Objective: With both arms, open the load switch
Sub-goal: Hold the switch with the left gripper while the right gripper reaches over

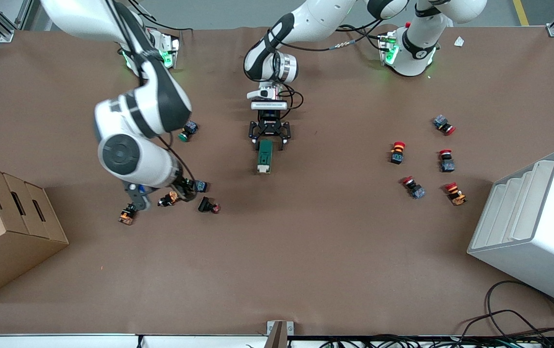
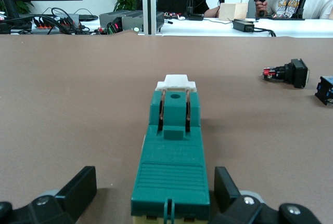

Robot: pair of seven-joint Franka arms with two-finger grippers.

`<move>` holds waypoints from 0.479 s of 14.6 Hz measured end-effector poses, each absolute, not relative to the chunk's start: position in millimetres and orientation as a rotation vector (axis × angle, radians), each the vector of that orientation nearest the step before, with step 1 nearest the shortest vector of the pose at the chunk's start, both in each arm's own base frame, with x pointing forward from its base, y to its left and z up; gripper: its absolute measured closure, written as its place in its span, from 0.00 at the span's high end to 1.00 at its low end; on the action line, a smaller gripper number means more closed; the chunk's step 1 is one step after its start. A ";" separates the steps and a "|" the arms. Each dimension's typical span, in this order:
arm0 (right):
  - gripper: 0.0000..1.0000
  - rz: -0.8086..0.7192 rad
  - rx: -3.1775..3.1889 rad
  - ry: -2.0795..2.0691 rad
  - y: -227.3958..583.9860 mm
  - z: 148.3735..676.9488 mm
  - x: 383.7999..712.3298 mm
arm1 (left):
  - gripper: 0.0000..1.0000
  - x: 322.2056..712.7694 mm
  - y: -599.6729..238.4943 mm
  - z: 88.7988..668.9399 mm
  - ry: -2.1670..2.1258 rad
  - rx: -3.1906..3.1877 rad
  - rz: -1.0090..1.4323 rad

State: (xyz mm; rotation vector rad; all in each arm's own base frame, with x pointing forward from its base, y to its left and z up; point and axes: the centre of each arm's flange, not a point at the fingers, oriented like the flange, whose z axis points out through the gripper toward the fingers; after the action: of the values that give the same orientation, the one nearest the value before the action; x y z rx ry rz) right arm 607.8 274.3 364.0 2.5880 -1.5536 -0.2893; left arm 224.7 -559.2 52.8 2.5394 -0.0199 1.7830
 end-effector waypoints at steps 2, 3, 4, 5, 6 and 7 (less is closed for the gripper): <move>1.00 -0.346 2.563 -1.597 281.2 348.8 607.2 | 1.00 224.3 -559.2 51.9 -0.022 2.534 1.790; 1.00 -0.366 2.559 -1.606 283.4 345.5 606.6 | 1.00 224.4 -559.4 51.8 -0.021 2.534 1.790; 1.00 -0.374 2.552 -1.622 287.7 343.4 605.4 | 1.00 224.4 -559.5 51.8 -0.021 2.533 1.791; 1.00 -0.371 2.543 -1.649 295.7 341.1 603.6 | 1.00 224.5 -559.6 51.8 -0.020 2.533 1.791; 1.00 -0.364 2.532 -1.673 306.6 337.1 600.5 | 1.00 224.5 -559.6 51.8 -0.020 2.533 1.791; 1.00 -0.359 2.514 -1.687 320.3 329.5 594.9 | 1.00 224.5 -559.7 51.7 -0.020 2.533 1.791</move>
State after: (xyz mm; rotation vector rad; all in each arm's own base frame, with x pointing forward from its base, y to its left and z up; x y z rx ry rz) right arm 594.9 320.3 329.5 2.5143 -1.6872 -0.3586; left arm 224.5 -559.7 51.7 2.5330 -0.0200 1.7912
